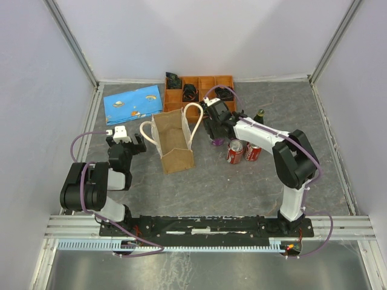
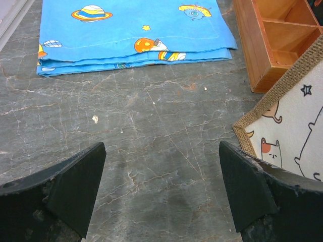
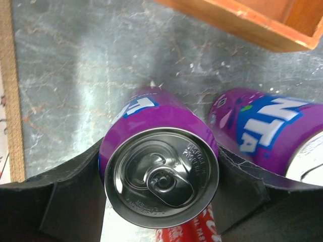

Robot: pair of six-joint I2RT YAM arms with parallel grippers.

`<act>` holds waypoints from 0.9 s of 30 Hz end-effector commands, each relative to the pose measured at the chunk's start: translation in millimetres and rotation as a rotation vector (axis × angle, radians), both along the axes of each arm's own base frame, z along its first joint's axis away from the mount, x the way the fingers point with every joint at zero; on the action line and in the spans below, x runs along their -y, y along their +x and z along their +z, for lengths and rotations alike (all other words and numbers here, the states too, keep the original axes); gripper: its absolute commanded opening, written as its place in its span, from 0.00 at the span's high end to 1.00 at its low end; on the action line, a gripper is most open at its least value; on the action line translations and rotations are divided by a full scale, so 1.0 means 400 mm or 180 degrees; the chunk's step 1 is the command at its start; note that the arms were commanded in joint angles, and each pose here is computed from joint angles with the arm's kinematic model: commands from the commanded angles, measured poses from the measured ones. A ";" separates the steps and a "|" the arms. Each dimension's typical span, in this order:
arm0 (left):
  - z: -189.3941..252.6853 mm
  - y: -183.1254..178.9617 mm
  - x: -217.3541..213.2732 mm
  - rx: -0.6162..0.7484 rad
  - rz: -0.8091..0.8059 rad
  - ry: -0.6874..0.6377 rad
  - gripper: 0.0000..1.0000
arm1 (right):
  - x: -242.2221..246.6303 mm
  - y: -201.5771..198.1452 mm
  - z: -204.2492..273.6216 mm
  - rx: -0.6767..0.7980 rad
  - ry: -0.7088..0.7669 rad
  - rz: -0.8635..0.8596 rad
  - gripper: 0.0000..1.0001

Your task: Take the beverage out of the canvas bag

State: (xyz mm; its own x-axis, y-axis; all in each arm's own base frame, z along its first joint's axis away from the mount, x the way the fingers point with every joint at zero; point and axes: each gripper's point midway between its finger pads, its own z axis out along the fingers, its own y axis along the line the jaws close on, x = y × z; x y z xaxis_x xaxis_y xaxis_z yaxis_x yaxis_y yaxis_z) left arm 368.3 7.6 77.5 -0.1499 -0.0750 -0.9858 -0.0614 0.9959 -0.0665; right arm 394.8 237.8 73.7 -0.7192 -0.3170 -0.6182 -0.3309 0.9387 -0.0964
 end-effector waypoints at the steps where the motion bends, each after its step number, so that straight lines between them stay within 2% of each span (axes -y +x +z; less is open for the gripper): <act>1: 0.034 0.021 0.004 0.0149 -0.0073 0.0146 0.01 | -0.029 -0.041 0.061 0.0114 -0.0026 0.0103 0.65; 4: 0.035 0.021 0.004 0.0150 -0.0076 0.0150 0.01 | -0.040 -0.058 0.057 0.0112 -0.0114 0.0155 0.48; 5: 0.034 0.021 0.004 0.0147 -0.0074 0.0147 0.01 | -0.041 -0.060 0.056 0.0109 -0.0128 0.0159 0.36; 6: 0.034 0.021 0.005 0.0148 -0.0075 0.0146 0.01 | -0.043 -0.062 0.055 0.0113 -0.0137 0.0159 0.30; 13: 0.035 0.021 0.005 0.0151 -0.0076 0.0146 0.01 | -0.043 -0.053 0.079 0.0193 -0.0166 0.0125 0.02; 19: 0.034 0.021 0.003 0.0148 -0.0073 0.0149 0.01 | -0.047 -0.059 0.128 0.0308 -0.0131 0.0148 0.01; 27: 0.035 0.021 0.004 0.0152 -0.0072 0.0149 0.01 | -0.034 -0.079 0.307 0.0787 0.0113 0.0098 0.01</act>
